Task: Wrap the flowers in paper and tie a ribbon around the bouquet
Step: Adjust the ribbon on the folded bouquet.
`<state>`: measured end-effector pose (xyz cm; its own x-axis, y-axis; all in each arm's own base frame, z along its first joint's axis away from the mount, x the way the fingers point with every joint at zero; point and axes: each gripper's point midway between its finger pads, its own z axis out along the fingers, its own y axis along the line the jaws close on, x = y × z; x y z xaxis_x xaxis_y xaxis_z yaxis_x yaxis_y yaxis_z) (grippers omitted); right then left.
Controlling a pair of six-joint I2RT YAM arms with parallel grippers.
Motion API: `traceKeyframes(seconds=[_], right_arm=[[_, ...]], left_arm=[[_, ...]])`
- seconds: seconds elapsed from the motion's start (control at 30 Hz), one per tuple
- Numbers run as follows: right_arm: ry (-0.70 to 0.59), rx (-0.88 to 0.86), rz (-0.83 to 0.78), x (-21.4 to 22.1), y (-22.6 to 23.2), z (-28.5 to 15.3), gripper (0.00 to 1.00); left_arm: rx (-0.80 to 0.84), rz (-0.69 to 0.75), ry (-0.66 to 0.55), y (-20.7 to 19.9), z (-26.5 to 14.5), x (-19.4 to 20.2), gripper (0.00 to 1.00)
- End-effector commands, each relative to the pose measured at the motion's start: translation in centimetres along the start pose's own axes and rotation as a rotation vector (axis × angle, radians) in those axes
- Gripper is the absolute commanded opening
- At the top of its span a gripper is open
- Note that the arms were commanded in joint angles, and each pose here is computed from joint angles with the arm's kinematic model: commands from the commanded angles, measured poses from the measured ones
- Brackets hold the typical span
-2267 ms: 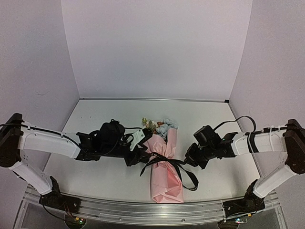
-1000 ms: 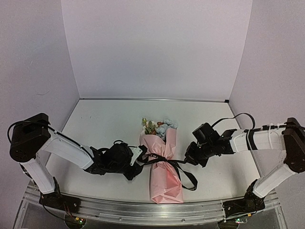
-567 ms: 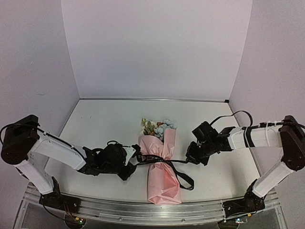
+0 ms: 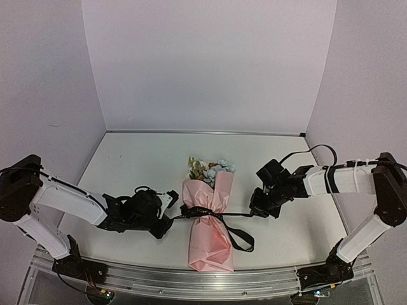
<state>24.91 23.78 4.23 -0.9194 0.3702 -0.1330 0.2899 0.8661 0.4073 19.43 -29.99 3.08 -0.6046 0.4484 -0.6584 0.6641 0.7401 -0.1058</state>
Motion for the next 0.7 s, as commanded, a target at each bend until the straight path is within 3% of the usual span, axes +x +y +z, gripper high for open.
traceKeyframes(seconds=[0.0, 0.37, 0.67], right_arm=[[-0.018, 0.034, -0.014, -0.8, -0.4, -0.3, 0.00], [0.009, 0.044, -0.023, -0.6, -1.0, 0.1, 0.00], [0.023, 0.055, -0.039, -0.4, -1.3, 0.3, 0.00]], left_arm=[[-0.088, -0.066, 0.027, 1.9, -0.3, 0.5, 0.00], [-0.201, -0.176, 0.174, 3.2, -0.3, 2.0, 0.00], [-0.218, -0.197, 0.197, 3.4, -0.8, 2.1, 0.00]])
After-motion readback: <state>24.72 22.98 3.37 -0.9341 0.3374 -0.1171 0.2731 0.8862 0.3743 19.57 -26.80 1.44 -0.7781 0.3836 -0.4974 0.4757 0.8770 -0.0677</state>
